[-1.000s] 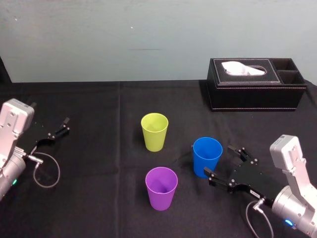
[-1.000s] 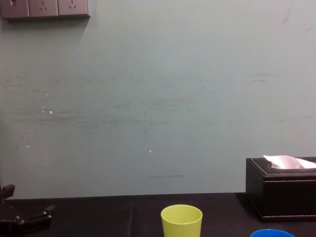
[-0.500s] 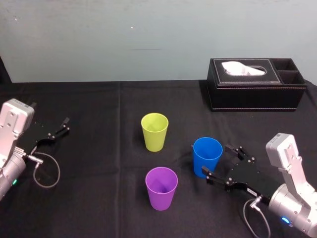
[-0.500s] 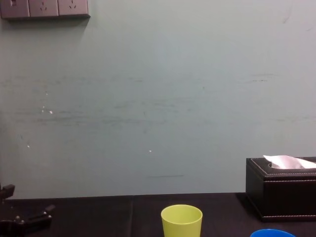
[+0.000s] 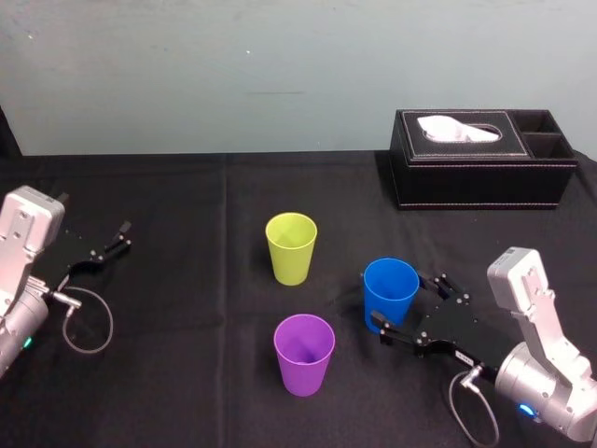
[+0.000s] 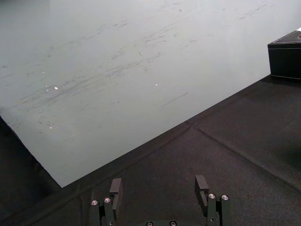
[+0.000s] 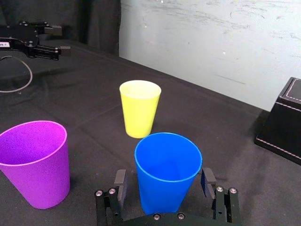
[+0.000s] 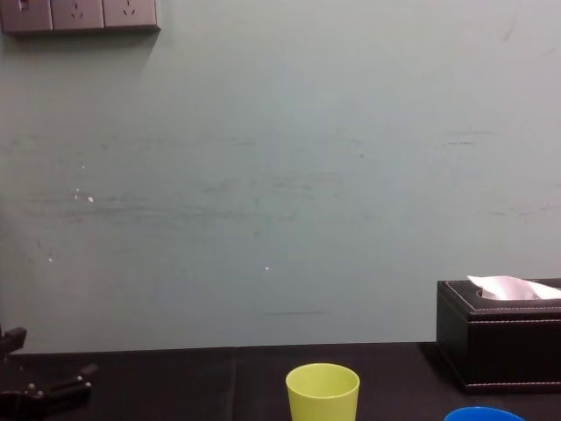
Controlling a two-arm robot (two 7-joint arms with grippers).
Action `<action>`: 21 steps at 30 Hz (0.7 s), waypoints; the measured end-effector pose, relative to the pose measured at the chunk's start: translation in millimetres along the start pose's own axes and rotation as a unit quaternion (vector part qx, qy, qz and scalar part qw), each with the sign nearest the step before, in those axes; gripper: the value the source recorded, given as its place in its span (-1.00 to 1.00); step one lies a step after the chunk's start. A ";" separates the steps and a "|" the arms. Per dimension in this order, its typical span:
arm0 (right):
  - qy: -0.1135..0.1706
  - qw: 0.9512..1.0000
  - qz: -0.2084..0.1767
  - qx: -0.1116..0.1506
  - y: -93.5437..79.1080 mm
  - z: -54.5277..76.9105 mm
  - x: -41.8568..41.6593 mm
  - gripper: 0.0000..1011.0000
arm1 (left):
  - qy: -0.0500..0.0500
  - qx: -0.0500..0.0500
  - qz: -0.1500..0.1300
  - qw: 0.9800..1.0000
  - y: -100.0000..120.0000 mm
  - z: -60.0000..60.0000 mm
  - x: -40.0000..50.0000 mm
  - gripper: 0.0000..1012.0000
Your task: Stack the three plastic cups sequentially using one hand.
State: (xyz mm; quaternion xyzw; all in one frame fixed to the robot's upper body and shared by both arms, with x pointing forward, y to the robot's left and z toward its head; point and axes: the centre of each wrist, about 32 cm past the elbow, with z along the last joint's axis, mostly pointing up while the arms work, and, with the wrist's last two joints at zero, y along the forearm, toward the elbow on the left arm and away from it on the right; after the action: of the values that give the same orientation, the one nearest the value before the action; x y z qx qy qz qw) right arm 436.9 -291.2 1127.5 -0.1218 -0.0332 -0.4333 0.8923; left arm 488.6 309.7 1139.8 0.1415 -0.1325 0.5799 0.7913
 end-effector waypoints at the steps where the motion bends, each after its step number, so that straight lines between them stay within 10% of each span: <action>1: 0.000 1.000 0.000 0.000 1.1 -0.2 0.0 0.98 | 0.000 0.000 0.000 1.000 0.0 0.0 0.0 1.00; 21: 0.018 1.000 -0.004 -0.005 18.4 -0.4 3.1 0.98 | 0.000 0.000 0.000 1.000 0.0 0.0 0.0 1.00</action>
State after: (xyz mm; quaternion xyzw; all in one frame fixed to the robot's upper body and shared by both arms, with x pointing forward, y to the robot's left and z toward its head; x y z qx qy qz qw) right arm 453.2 -282.7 1124.2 -0.1185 -0.0154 -0.4389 0.8906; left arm 488.6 309.7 1139.8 0.1415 -0.1325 0.5799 0.7913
